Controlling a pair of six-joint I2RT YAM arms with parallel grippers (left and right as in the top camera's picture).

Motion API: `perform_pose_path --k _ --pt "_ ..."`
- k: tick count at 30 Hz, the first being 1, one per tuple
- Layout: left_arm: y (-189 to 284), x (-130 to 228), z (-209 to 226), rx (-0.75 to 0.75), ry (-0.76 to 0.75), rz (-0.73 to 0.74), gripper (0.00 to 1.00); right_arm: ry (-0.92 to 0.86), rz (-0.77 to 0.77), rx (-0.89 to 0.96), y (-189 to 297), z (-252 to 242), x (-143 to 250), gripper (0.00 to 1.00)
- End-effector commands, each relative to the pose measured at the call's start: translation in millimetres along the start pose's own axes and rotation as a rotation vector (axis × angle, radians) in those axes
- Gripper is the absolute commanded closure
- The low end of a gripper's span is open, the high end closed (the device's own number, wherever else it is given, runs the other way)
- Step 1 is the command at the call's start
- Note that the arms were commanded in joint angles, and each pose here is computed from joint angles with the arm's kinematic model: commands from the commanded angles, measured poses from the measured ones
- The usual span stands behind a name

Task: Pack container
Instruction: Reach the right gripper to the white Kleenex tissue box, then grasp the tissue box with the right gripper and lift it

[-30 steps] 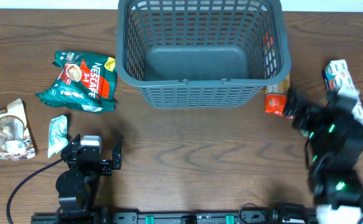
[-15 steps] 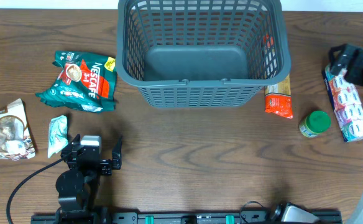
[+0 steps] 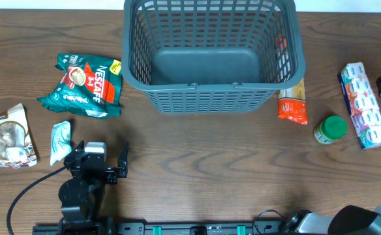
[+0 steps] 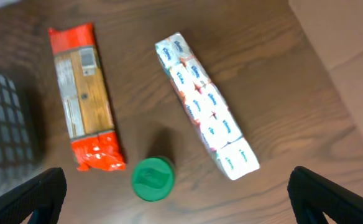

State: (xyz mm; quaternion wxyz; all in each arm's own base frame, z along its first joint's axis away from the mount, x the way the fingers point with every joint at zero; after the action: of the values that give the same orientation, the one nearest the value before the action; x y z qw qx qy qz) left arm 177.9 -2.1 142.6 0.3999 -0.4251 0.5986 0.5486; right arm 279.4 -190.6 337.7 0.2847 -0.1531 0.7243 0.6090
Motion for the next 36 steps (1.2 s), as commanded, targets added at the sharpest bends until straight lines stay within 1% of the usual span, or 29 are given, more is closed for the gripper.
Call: perform_pose_path --k 1,3,6,10,14,18,22,29,34,36 --pt "-3 7 2 -0.011 -0.015 0.014 0.01 0.18 -0.042 -0.043 3 6 -9 0.01" --pt "-3 7 2 -0.011 -0.015 0.014 0.01 0.248 -0.031 -0.087 -8 12 -9 0.01" --pt "-3 7 2 -0.011 -0.015 0.013 0.01 0.281 0.034 -0.126 -31 12 -4 0.01" --pt "-3 7 2 -0.011 -0.015 0.014 0.01 0.276 0.12 -0.175 -69 14 1 0.01" --pt "-3 7 2 -0.011 -0.015 0.014 0.01 0.249 0.232 -0.17 -105 5 11 0.01" --pt "-3 7 2 -0.011 -0.015 0.013 0.01 0.241 0.286 -0.194 -133 -3 13 0.01" --pt "-3 7 2 -0.011 -0.015 0.014 0.01 0.274 0.336 -0.194 -153 -10 15 0.01" --pt "-3 7 2 -0.011 -0.015 0.014 0.01 0.291 0.436 -0.138 -175 -24 25 0.01" --pt "-3 7 2 -0.011 -0.015 0.014 0.01 0.291 0.432 -0.129 -198 -29 26 0.01" --pt "-3 7 2 -0.011 -0.015 0.014 0.01 0.284 0.452 -0.107 -207 -33 30 0.01"
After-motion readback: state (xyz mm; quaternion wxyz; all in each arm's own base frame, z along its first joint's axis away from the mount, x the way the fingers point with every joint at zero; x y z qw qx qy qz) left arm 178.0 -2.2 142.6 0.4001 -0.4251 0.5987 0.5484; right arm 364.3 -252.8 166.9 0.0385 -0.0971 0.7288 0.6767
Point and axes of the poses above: each gripper's point midway between its finger pads, its own y axis back along the fingers, its own z axis along the line the jaws close on, x = y × z, the point moved 5 cm from there along y, back along the fingers, and after that the axes turned 9 degrees about y, right-handed, at the moved point
